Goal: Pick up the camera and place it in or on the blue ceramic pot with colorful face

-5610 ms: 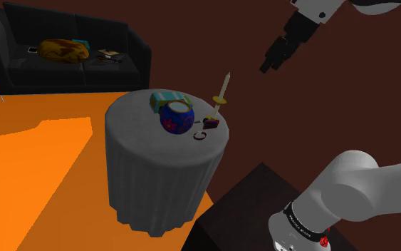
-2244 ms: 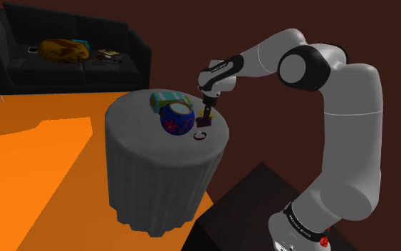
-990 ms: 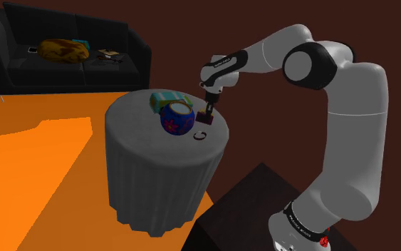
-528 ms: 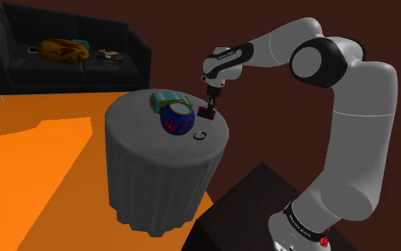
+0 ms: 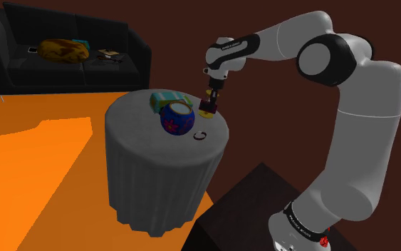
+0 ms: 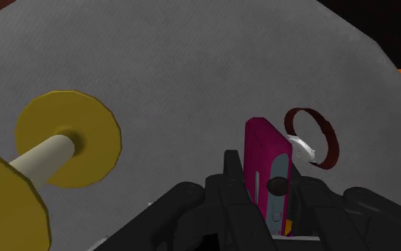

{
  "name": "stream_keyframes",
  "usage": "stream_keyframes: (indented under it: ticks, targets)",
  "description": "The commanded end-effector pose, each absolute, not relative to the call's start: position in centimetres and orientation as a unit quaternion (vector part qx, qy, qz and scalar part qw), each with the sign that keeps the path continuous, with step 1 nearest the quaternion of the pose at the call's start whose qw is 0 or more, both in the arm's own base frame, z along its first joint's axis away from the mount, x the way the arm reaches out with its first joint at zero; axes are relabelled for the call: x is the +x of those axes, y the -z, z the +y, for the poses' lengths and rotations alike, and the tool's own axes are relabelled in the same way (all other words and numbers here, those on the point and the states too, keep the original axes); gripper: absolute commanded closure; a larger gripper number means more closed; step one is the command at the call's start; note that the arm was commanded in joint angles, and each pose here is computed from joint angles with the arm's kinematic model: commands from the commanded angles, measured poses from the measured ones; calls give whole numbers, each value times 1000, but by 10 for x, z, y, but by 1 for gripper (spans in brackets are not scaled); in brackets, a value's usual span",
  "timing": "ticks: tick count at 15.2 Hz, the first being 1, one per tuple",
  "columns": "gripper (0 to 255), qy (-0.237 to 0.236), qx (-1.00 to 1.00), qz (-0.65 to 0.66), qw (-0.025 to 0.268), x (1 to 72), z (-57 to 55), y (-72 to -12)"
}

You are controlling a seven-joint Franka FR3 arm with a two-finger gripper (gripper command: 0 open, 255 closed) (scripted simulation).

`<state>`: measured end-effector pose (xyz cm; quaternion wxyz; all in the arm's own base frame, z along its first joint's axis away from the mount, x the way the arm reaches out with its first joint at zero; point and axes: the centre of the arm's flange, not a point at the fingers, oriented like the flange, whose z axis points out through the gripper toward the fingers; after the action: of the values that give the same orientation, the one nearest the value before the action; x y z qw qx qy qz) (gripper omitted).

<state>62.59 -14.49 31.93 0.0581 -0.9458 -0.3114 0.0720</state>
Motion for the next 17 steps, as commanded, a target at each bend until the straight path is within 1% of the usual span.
stream_keyframes:
  ticks: [1, 17]
  targets:
    - [255, -72, -946, -311, 58, 626, -145, -332]
    - [255, -72, -946, -311, 58, 626, -145, -417]
